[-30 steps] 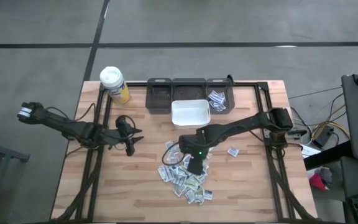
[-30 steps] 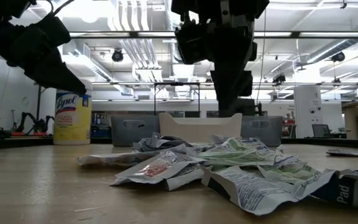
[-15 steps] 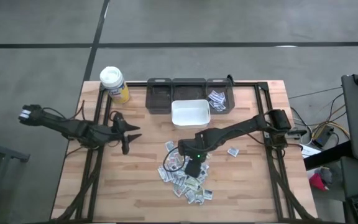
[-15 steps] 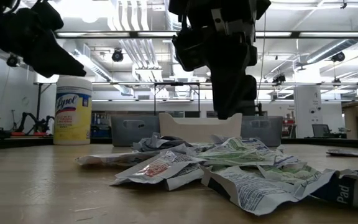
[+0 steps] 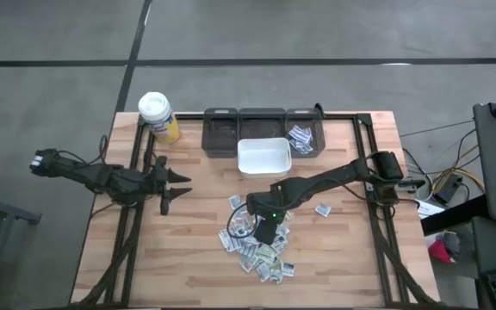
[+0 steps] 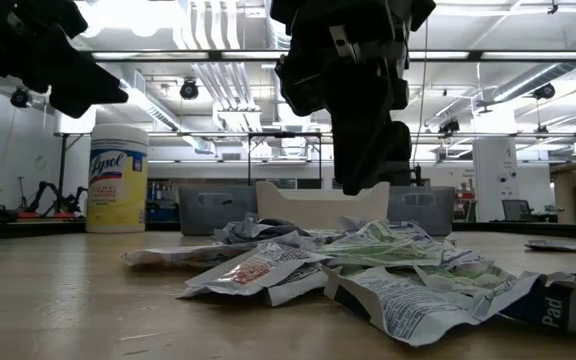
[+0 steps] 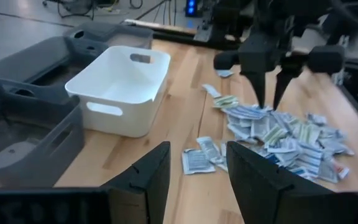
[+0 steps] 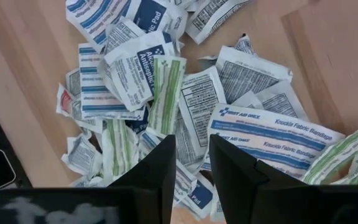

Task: Pick & Place First Aid Supplies
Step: Put the blue bandage pack into the right black bin

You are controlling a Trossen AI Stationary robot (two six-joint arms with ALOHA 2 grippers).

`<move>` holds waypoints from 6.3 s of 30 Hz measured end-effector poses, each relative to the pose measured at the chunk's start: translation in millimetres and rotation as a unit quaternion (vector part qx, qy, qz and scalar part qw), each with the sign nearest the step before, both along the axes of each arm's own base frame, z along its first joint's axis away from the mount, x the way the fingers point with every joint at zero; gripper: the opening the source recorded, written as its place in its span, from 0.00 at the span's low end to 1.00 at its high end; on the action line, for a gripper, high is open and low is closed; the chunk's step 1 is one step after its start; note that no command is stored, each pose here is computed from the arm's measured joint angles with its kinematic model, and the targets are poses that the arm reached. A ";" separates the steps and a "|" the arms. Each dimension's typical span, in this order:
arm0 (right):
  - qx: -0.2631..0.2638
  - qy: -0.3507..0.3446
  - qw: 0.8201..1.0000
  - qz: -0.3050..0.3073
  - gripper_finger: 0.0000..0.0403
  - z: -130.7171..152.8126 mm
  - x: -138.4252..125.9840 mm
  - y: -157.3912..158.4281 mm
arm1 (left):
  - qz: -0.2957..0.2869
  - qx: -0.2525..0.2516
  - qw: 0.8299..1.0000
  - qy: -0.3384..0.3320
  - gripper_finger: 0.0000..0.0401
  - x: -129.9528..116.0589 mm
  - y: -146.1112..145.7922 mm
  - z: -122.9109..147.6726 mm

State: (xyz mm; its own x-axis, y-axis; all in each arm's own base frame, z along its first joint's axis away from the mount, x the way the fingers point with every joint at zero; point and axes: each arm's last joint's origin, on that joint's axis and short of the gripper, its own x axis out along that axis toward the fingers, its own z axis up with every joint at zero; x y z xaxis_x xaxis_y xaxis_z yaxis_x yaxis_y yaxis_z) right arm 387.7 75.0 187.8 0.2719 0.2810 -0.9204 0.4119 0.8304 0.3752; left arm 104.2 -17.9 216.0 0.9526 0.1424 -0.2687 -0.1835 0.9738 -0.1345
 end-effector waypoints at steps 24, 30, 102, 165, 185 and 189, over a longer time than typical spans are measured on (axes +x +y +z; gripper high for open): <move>-0.024 0.013 1.000 -0.013 0.24 -6.7 0.0 -1.4 | -0.055 -0.005 0.998 -0.035 0.40 -17.8 2.2 -8.3; -0.019 0.047 0.999 -0.011 0.24 -24.1 1.2 0.6 | -0.055 -0.005 0.998 -0.033 0.40 -17.9 2.2 -8.7; -0.073 0.090 0.993 0.003 0.32 -18.0 -9.7 7.0 | -0.053 -0.010 0.998 -0.030 0.40 -18.0 2.3 -9.2; -0.063 0.057 0.996 0.023 0.02 0.8 -32.2 2.7 | -0.047 -0.024 0.998 -0.032 0.40 -17.9 2.4 -9.1; -0.365 0.000 0.930 -0.052 0.02 93.3 -86.0 -60.9 | -0.042 -0.040 0.997 -0.041 0.40 -17.7 2.4 -7.7; -0.401 0.030 0.915 -0.024 0.02 101.2 -95.0 -90.2 | -0.042 -0.042 0.997 -0.041 0.40 -17.7 2.4 -7.6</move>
